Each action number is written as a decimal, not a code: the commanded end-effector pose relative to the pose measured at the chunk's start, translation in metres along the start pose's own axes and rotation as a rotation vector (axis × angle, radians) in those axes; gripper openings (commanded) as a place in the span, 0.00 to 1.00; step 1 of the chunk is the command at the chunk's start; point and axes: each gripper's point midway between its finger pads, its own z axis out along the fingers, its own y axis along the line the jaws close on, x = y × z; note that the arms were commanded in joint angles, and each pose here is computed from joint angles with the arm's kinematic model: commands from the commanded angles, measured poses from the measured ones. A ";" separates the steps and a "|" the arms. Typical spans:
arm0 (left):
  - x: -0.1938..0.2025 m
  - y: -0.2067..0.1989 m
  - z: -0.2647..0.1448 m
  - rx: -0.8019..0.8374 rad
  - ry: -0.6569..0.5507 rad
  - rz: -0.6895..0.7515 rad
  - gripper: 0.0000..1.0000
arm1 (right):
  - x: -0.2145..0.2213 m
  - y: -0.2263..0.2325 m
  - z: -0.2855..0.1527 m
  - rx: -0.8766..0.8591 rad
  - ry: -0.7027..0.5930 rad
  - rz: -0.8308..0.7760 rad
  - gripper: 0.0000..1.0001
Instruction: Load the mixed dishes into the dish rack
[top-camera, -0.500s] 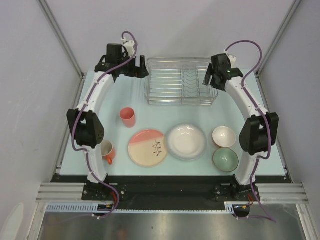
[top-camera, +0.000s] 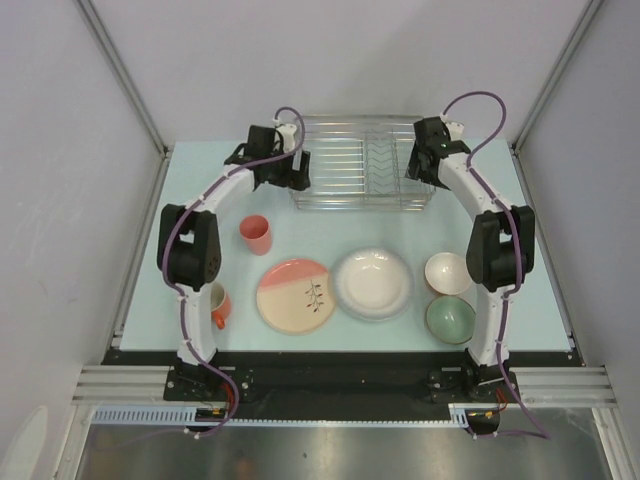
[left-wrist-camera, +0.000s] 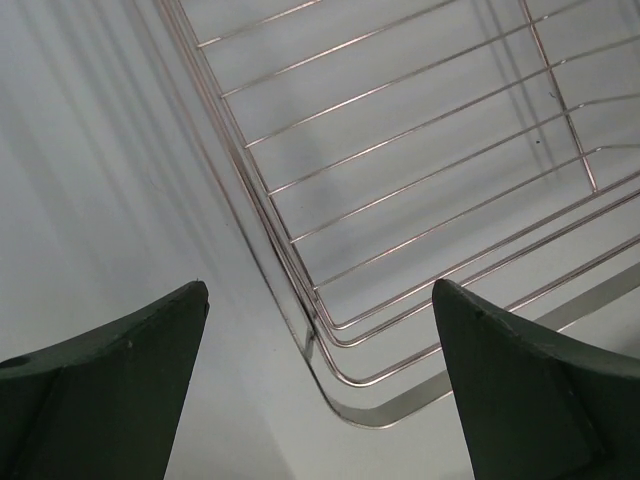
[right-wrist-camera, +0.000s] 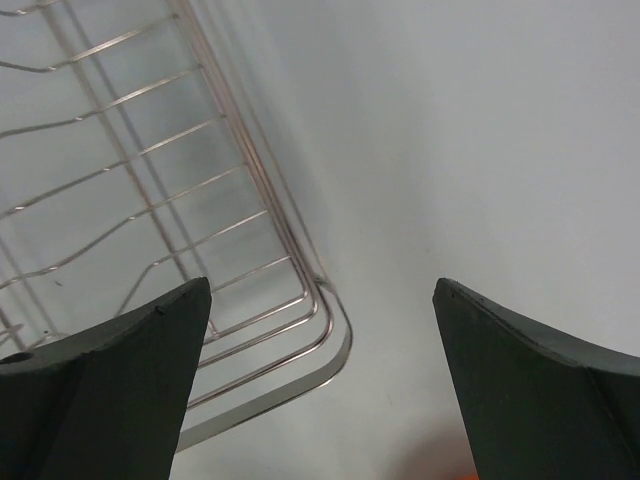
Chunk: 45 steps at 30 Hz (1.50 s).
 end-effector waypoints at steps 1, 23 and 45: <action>-0.017 -0.010 -0.026 -0.027 -0.076 0.092 1.00 | 0.014 -0.019 0.012 0.020 0.039 0.067 1.00; 0.060 -0.031 -0.070 -0.008 0.005 0.180 1.00 | 0.075 -0.043 -0.019 0.034 0.113 0.057 0.99; 0.058 -0.028 -0.083 -0.043 -0.004 0.208 1.00 | 0.029 -0.062 -0.079 -0.002 -0.034 0.136 1.00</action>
